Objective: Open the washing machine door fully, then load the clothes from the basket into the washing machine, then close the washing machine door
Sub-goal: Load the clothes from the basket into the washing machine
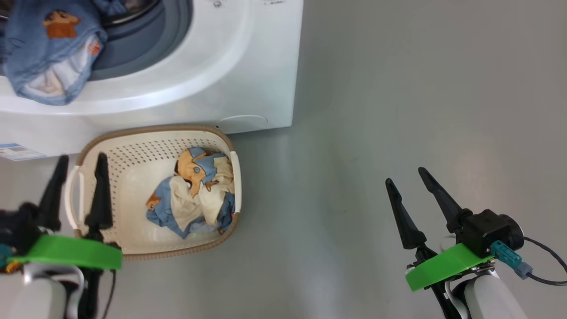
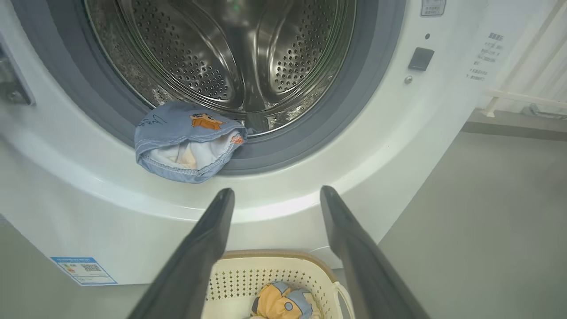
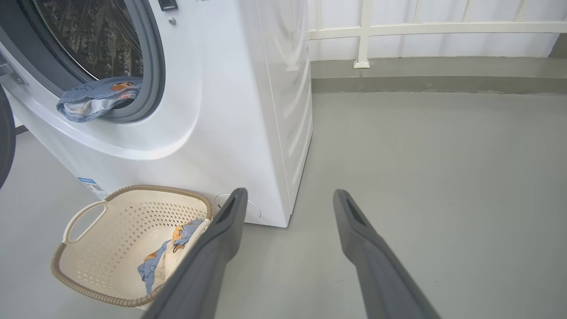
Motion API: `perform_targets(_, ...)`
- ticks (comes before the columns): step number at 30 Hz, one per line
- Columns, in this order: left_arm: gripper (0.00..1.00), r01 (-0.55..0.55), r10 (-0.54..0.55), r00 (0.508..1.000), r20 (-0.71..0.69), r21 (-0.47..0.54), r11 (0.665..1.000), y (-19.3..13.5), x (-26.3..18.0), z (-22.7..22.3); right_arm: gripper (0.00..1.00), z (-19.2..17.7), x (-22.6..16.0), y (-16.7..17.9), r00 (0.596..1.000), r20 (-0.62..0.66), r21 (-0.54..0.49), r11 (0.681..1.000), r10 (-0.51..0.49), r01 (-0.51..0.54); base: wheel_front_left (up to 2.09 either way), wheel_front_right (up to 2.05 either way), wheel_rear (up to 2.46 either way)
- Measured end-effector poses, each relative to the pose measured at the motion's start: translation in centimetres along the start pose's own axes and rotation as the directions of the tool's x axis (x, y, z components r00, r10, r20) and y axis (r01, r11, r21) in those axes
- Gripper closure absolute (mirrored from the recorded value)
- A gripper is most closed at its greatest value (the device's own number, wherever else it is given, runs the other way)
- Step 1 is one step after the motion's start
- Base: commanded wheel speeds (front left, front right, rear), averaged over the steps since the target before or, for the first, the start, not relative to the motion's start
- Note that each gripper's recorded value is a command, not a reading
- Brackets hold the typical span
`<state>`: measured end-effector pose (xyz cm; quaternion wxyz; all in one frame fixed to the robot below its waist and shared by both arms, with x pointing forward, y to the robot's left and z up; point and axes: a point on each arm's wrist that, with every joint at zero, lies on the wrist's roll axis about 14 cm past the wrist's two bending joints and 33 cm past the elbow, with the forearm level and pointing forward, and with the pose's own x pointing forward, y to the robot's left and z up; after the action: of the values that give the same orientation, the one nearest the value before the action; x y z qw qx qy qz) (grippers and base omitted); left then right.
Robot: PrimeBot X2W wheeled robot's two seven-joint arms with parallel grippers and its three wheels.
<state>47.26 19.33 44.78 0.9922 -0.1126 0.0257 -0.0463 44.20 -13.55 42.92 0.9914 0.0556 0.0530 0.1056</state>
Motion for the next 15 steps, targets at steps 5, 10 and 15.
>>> perform_targets(5,0.00,-0.022,0.022,1.000,0.015,0.004,1.000,-0.7,-1.7,0.2,0.00,0.8,0.1,0.6,1.000,0.022,-0.003,1.000,0.017,-0.017,0.00,0.00,0.00)
perform_targets(10,0.00,-0.038,0.038,0.999,0.026,0.002,0.999,-1.2,-2.4,0.2,0.00,1.4,0.0,0.9,0.999,0.035,-0.005,1.000,0.027,-0.026,0.00,0.00,0.00)
perform_targets(15,0.00,-0.041,0.041,0.999,0.027,0.001,0.999,-1.6,-2.6,0.1,0.00,1.2,-0.5,1.0,0.999,0.028,-0.005,1.000,0.027,-0.027,0.00,0.00,0.00)
